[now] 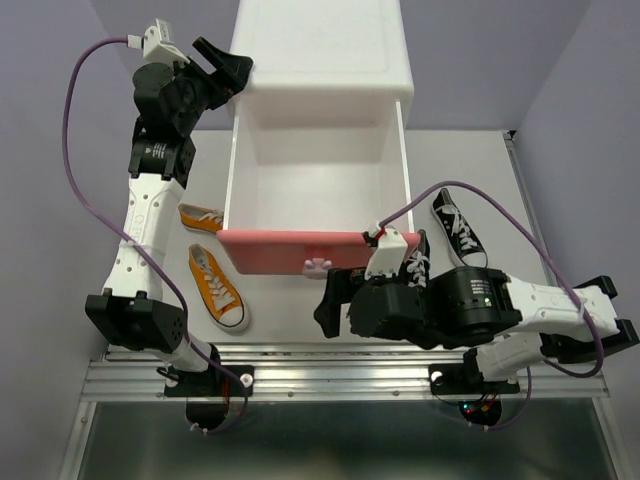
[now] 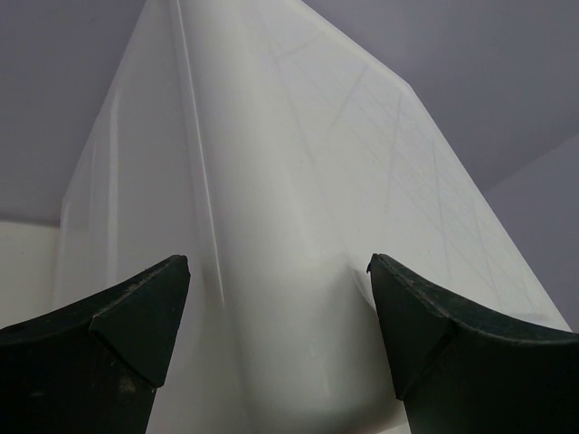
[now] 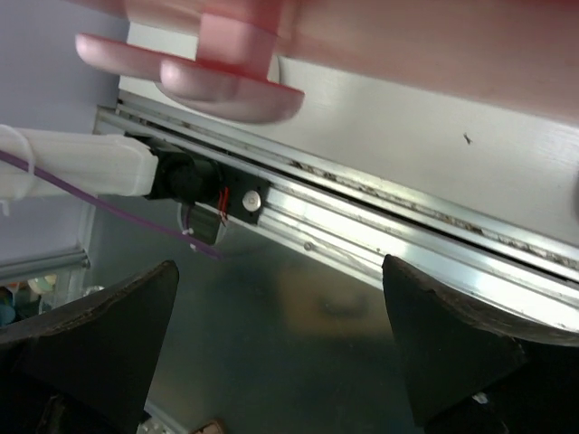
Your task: Place and organize the shoes in the shoe cabinet
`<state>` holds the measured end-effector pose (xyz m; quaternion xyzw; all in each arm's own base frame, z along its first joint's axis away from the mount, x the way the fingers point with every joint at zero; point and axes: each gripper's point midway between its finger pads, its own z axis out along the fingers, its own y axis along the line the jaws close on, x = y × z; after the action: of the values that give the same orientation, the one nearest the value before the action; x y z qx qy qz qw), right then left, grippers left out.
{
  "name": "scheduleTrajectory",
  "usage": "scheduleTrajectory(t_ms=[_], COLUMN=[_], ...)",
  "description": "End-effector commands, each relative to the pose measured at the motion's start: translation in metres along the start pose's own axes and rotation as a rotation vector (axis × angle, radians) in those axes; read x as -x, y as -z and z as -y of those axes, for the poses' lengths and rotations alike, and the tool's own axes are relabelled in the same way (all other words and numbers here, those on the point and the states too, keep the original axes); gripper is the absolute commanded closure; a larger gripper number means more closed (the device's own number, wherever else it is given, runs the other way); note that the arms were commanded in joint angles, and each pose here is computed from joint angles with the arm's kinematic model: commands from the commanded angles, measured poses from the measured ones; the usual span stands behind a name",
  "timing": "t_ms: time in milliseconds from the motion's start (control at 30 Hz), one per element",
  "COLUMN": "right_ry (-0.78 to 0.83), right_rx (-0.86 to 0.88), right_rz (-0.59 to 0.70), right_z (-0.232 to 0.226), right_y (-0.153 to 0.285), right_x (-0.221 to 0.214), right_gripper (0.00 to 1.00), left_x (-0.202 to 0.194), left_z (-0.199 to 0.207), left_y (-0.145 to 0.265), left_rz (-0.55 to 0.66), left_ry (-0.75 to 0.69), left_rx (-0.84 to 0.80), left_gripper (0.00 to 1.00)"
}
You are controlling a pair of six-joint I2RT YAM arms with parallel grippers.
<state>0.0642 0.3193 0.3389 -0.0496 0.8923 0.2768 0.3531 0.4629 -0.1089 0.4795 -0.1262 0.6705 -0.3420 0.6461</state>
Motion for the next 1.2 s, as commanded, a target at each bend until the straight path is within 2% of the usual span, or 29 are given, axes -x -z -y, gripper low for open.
scheduleTrajectory(t_ms=[0,67,233,367,567,667,867,967,1033,1167], right_ry=[-0.084,-0.054,-0.006,0.021,-0.065,-0.107,-0.065,-0.074,-0.124,-0.119], right_rx=[-0.018,-0.036,-0.012,0.070,0.240,0.354,0.504,0.515,0.459,0.251], right_rz=[-0.095,-0.099,0.019,0.053,0.155,0.229,0.376,0.433,0.497,0.639], right_z=[0.031,0.044,0.051,0.025,-0.001,-0.021,-0.052,-0.053,-0.045,-0.024], right_y=[0.024,0.021,0.027,0.040,0.083,0.104,0.138,0.147,0.149,0.139], right_x=[-0.012,-0.018,0.009,0.031,0.083,0.111,0.156,0.171,0.188,0.212], right_gripper=[0.00,0.00,0.00,0.00,0.00,0.00,0.00,0.00,0.00,0.00], left_x=[-0.053,-0.056,-0.059,-0.058,-0.062,-0.061,-0.056,-0.056,-0.057,-0.060], left_z=[-0.053,-0.056,-0.059,-0.059,-0.062,-0.064,-0.059,-0.058,-0.058,-0.064], left_y=[-0.002,-0.004,-0.006,-0.008,-0.010,-0.009,-0.012,-0.013,-0.013,-0.011], left_rz=[-0.176,-0.184,-0.197,-0.198,-0.216,-0.220,-0.208,-0.209,-0.211,-0.212], left_ry=[-0.046,-0.048,-0.057,-0.063,-0.065,-0.065,-0.057,-0.048,-0.038,-0.030], left_rx=[0.163,0.167,0.173,0.174,0.183,0.193,0.181,0.179,0.182,0.203], left_gripper=[0.09,0.09,0.09,0.09,0.09,0.09,0.09,0.09,0.09,0.09])
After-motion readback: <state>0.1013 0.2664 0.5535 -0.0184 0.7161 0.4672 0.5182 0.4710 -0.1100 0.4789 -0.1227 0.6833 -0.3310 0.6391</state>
